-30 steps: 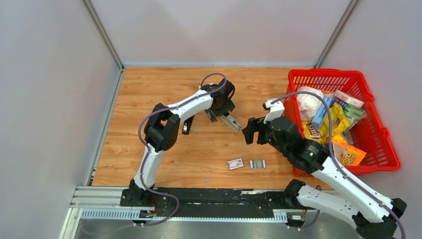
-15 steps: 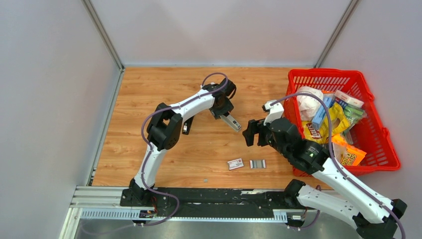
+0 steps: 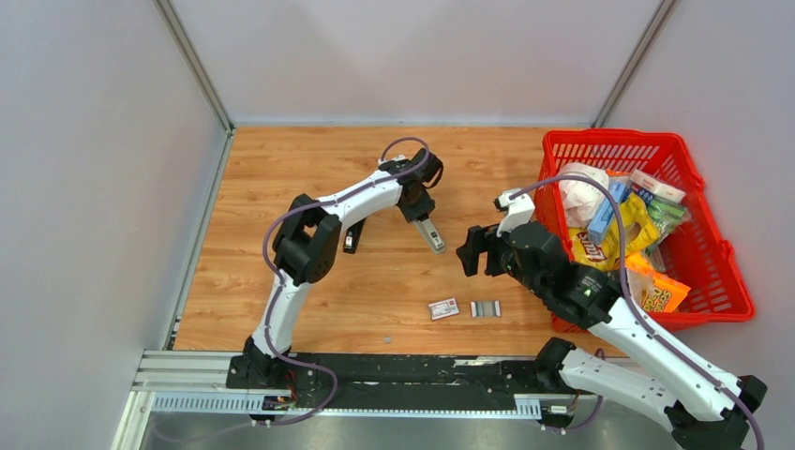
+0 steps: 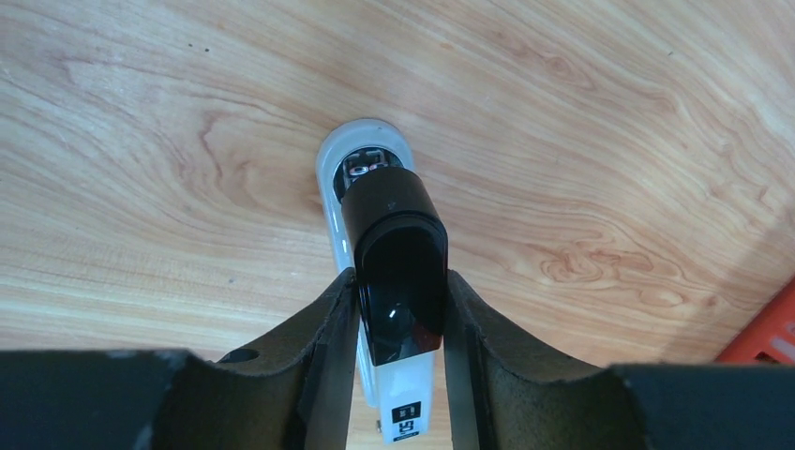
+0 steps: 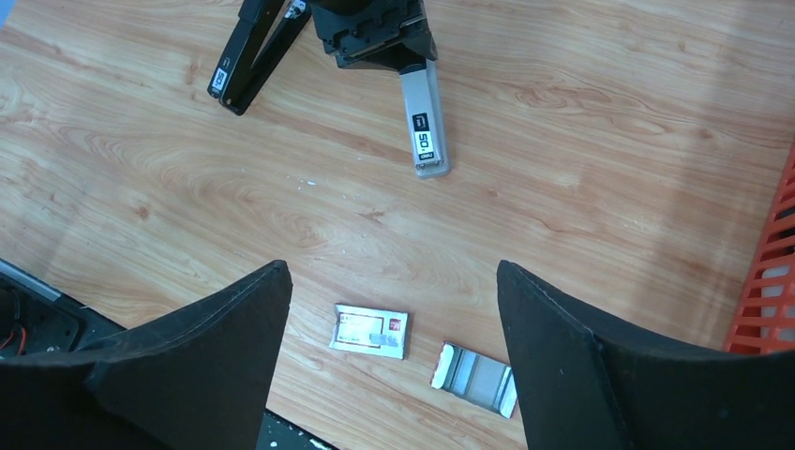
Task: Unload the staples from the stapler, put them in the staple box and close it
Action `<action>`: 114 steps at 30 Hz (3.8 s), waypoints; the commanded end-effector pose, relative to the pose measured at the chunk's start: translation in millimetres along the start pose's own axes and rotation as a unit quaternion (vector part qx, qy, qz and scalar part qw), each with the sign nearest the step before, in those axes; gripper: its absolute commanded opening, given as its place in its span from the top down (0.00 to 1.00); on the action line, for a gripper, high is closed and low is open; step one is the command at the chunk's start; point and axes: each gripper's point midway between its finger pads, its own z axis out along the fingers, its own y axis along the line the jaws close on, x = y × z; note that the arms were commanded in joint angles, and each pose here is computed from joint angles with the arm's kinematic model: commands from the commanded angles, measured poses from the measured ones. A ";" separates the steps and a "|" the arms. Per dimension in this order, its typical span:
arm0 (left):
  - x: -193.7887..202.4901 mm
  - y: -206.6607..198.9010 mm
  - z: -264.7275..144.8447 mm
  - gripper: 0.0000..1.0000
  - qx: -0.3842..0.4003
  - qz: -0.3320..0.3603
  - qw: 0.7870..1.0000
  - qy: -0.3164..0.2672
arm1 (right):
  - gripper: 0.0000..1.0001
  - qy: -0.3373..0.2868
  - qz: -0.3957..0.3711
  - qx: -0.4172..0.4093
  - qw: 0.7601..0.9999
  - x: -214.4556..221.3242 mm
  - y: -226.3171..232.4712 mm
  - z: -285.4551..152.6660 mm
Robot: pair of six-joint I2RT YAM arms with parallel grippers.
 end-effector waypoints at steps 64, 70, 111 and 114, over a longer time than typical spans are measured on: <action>45.1 99.6 -76.3 0.45 0.046 0.613 0.785 0.077 | 0.12 0.013 0.037 -0.040 0.998 -2.2 24.1 12.5; 39.2 96.4 -80.1 0.40 0.045 0.613 0.786 0.061 | 0.12 0.014 0.038 -0.040 0.998 -1.6 23.9 12.7; 53.3 82.4 -121.6 1.00 0.171 0.598 0.782 0.023 | 0.11 0.018 0.005 -0.036 0.999 -7.2 20.8 6.1; 59.8 73.8 -142.9 1.00 0.221 0.596 0.772 0.020 | 0.12 0.010 -0.012 -0.044 0.999 -14.8 22.1 0.1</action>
